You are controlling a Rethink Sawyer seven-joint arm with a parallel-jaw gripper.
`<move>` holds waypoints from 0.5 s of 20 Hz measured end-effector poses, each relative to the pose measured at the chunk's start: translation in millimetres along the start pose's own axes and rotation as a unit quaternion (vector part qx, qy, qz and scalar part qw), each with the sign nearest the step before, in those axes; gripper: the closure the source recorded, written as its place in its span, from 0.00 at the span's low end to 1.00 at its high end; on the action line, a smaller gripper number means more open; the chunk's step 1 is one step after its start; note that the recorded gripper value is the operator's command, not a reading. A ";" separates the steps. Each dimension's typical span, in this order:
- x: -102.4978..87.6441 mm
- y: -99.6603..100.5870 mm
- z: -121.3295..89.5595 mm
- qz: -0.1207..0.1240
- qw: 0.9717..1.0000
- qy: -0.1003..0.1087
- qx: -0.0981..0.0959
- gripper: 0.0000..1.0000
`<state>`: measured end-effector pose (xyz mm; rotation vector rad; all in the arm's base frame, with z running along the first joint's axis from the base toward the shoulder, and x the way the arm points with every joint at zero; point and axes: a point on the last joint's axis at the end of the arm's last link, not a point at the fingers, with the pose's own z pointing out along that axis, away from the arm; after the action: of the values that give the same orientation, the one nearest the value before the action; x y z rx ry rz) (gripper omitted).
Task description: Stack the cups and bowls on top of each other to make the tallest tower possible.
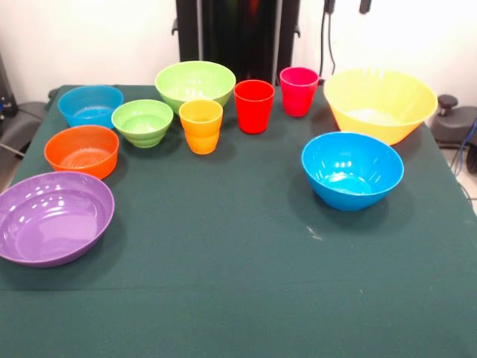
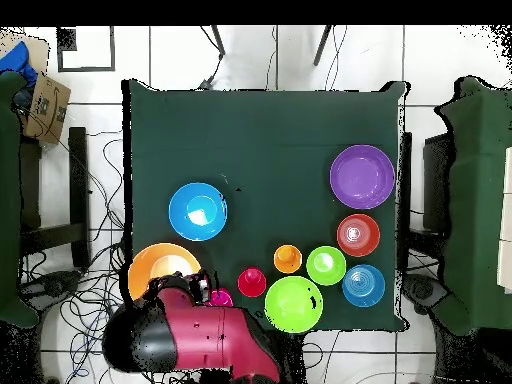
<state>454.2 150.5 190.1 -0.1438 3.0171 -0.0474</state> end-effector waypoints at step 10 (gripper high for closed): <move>-1.3 -8.0 65.5 0.016 1.000 0.014 0.003 0.00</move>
<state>464.2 141.0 125.6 -0.0937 3.0457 -0.0546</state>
